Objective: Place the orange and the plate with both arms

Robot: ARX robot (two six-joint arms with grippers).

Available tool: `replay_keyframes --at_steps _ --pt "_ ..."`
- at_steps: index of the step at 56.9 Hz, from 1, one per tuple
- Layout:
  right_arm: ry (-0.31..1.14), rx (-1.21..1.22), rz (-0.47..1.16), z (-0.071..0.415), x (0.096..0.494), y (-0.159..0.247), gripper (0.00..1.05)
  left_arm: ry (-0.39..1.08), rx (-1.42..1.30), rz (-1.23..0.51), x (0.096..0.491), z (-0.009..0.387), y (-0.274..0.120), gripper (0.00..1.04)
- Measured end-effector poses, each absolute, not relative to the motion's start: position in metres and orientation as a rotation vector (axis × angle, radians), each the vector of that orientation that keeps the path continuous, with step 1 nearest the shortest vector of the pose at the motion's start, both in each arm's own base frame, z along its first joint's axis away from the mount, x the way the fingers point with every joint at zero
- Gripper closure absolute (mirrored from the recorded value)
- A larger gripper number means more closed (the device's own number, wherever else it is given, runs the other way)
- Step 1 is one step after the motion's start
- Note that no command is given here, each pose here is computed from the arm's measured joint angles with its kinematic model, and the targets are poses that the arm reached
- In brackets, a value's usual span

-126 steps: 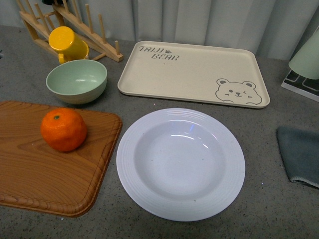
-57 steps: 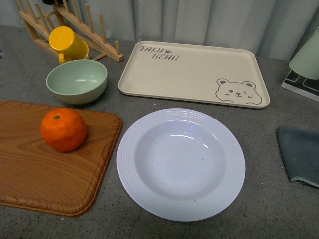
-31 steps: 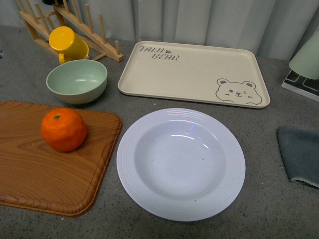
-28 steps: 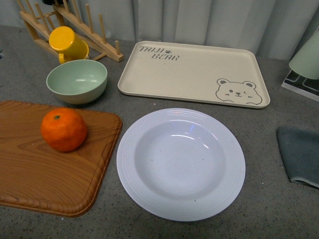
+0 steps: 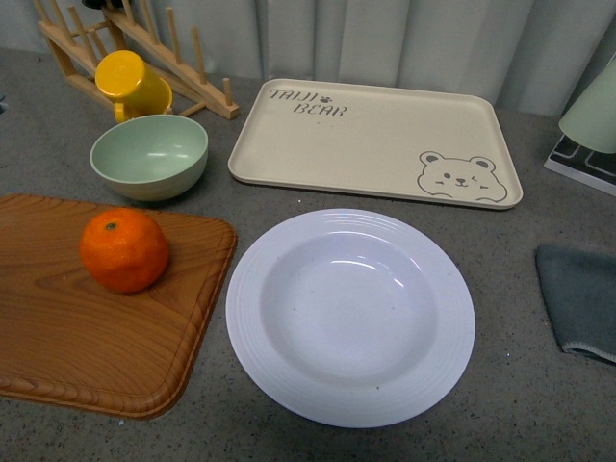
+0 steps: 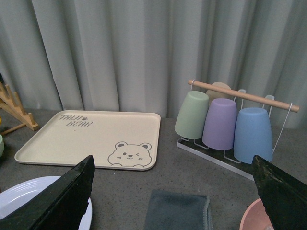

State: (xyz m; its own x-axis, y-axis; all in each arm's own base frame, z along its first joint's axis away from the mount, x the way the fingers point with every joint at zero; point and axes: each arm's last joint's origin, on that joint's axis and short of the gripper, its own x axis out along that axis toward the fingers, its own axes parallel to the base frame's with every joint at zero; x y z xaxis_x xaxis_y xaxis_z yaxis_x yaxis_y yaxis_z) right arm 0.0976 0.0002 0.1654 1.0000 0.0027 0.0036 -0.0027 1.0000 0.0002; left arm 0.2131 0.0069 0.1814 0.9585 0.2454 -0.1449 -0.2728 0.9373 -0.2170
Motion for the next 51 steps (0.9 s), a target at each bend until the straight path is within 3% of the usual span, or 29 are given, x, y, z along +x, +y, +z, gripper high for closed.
replay_keyframes --at_steps 15,35,51 --pt "-0.004 0.0 0.003 0.165 0.098 0.0 0.09 0.378 -0.22 0.219 0.279 0.14 0.003 0.07" --pt "-0.004 0.0 0.003 0.165 0.098 0.0 0.09 0.598 -0.239 0.138 0.295 0.108 -0.004 0.07" --pt "-0.004 0.001 0.003 0.165 0.098 0.0 0.09 0.616 -0.247 0.127 0.306 0.091 -0.009 0.07"
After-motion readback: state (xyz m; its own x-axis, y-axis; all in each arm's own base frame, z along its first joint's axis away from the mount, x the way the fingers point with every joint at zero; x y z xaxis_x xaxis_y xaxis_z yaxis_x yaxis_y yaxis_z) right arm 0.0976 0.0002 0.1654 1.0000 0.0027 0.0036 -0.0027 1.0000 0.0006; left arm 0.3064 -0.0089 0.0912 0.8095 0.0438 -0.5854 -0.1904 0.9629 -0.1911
